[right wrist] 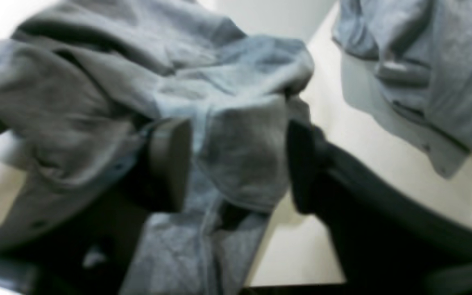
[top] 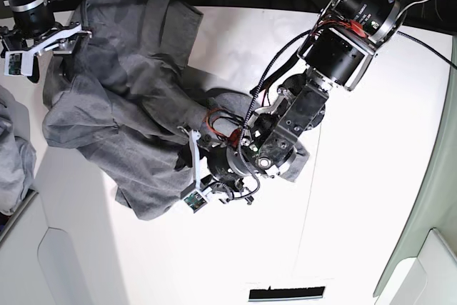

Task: Layout the t-shirt on the table in an organized manner, then fold the t-shirt properly
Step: 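Regrasp the shirt fabric with the left gripper near the right gripper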

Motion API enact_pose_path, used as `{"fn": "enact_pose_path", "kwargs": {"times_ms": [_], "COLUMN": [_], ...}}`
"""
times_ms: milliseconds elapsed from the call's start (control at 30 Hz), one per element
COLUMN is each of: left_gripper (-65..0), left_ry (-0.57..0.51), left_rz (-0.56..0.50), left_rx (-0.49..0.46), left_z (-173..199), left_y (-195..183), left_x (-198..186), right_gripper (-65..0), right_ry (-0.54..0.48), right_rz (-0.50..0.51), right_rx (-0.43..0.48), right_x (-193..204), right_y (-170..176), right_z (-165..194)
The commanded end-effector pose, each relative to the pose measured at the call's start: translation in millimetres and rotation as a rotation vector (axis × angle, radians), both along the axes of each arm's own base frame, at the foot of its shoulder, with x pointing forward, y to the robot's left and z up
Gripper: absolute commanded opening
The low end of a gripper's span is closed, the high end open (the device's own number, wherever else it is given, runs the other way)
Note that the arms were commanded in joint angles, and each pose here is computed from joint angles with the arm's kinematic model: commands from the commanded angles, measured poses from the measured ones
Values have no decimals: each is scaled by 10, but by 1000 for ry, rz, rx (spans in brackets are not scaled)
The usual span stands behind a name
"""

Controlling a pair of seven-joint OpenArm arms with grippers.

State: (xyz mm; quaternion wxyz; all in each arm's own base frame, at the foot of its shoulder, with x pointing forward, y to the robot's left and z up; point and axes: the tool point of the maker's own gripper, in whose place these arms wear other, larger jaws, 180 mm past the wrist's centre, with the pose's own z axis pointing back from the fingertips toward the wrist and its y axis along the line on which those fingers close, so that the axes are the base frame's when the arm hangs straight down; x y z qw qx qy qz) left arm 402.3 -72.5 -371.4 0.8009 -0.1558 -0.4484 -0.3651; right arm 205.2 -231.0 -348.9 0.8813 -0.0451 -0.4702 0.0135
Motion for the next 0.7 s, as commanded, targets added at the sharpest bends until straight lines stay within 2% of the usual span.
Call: {"fn": "enact_pose_path", "kwargs": {"times_ms": [0, 67, 233, 367, 433, 533, 667], "left_gripper": [-306, -306, -306, -306, -306, -306, -310], "left_ry": [-48, -31, -19, -52, -60, -79, -80], "left_rz": [2, 11, 8, 71, 105, 116, 134], "left_rx": [-43, -47, -70, -24, 11, 59, 81], "left_z": [185, 63, -71, -139, -195, -260, -277], "left_y": [-65, -49, -181, -207, -189, -183, -167], "left_x": [144, 139, 110, 245, 313, 386, 462], "right_gripper": [-253, -253, -256, -257, -326, -496, -610], "right_ry": [-46, -38, -3, 43, 70, 80, 56], "right_rz": [-2, -4, -27, -61, -73, -79, -81], "right_rx": [-32, -53, -24, 6, 18, 27, 36], "right_x": [79, 97, 170, 222, 210, 214, 303], "right_y": [-54, -89, -152, -224, -248, -256, -251], "right_z": [113, 75, -160, -422, -541, -596, -543]}}
